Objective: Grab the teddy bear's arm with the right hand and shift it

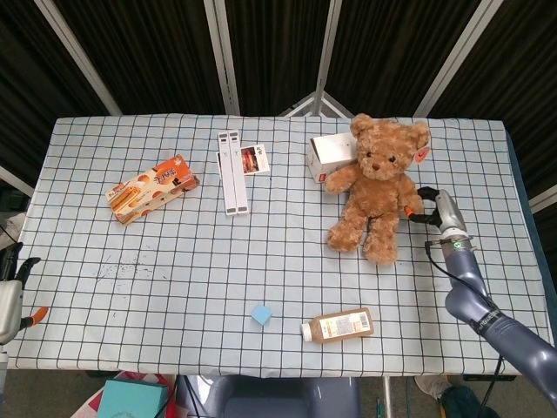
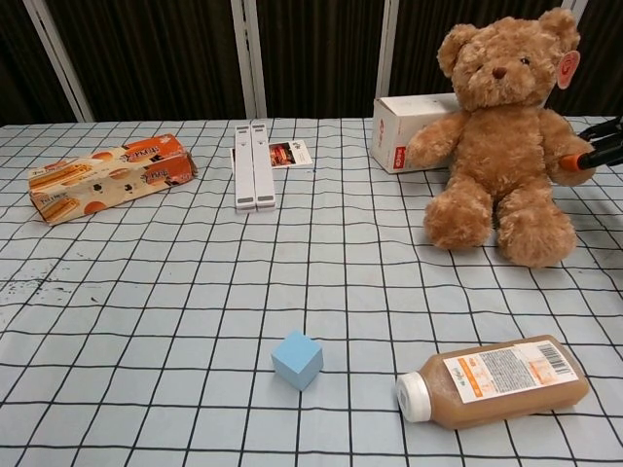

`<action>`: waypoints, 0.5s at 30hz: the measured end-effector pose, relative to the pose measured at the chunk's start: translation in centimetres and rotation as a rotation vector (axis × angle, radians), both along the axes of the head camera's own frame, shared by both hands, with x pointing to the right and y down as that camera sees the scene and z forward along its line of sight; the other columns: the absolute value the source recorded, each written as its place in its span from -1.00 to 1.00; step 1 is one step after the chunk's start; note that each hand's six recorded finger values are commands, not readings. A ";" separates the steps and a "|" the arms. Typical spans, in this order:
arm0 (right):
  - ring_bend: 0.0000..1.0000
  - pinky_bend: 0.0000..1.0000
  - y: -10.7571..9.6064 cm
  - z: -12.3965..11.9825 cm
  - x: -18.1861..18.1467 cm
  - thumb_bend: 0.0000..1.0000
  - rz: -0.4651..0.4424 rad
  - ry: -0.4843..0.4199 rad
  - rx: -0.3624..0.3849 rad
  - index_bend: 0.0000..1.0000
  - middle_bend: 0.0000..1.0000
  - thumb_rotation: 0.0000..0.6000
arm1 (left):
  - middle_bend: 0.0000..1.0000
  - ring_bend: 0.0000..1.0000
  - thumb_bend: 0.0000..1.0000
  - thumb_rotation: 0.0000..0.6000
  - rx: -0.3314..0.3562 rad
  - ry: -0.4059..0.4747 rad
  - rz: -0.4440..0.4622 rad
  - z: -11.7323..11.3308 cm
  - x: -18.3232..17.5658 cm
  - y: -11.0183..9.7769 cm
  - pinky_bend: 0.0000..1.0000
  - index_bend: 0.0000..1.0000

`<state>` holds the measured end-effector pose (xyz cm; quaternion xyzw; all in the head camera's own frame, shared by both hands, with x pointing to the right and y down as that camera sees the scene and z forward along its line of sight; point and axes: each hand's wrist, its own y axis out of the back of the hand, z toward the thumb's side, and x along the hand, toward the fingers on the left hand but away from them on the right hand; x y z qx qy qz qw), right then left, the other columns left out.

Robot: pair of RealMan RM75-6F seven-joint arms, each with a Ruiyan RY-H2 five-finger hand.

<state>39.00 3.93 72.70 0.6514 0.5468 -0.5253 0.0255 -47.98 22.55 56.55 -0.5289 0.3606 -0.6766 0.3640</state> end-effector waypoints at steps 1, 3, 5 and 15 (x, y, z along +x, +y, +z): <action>-0.79 -1.00 0.1 -0.2 0.2 -0.43 -0.008 -0.003 -0.007 -0.90 -0.55 1.00 | -1.00 -1.00 -0.51 1.00 -0.001 0.000 0.001 0.0 0.0 0.0 -0.94 -0.60; -0.82 -1.00 0.2 -0.7 0.5 -0.48 -0.020 -0.005 -0.015 -0.96 -0.60 1.00 | -1.00 -1.00 -0.51 1.00 -0.002 0.001 0.004 0.1 0.1 0.0 -0.94 -0.60; -0.88 -1.00 0.3 -1.4 1.1 -0.52 -0.025 -0.006 -0.016 -1.00 -0.68 1.00 | -1.00 -1.00 -0.51 1.00 -0.003 0.002 0.005 0.1 0.2 0.0 -0.94 -0.60; -0.99 -1.00 1.5 -5.7 5.9 -0.53 0.000 0.032 0.001 -1.00 -0.79 1.00 | -1.00 -1.00 -0.51 1.00 -0.002 0.008 0.011 -0.1 0.3 0.2 -0.94 -0.60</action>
